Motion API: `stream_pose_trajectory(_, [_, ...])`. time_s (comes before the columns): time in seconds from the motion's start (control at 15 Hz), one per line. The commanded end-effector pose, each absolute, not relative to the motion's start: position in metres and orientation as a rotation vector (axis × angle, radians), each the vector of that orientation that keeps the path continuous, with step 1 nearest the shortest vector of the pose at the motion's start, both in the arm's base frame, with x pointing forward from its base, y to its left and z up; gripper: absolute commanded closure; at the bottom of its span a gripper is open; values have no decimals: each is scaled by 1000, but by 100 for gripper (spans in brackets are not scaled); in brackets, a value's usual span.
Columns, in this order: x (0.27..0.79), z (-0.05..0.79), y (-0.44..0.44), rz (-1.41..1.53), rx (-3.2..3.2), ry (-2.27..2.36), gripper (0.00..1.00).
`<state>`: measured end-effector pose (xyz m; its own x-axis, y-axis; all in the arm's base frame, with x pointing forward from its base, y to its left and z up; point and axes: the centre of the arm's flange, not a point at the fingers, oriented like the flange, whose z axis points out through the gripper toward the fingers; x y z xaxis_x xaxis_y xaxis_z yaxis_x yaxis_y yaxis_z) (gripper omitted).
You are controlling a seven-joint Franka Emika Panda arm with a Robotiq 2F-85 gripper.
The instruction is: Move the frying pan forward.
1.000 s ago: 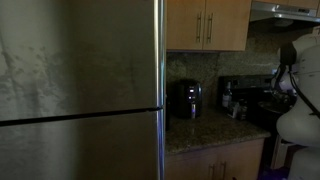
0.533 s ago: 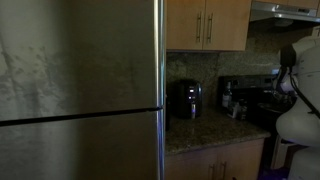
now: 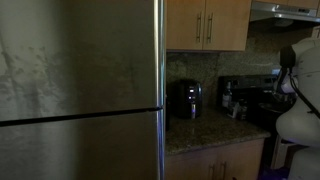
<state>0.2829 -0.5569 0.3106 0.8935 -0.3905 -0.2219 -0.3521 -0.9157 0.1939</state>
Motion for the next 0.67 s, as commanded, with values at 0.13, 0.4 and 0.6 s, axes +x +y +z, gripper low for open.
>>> stream_pose_trajectory(0.13, [289,310,-547,-360,2950,-708,96])
stream_pose_trajectory(0.4, [302,328,-509,-273,2967,-610,99])
stream_pose_trajectory(0.6, [312,329,-487,-288,2980,-538,98])
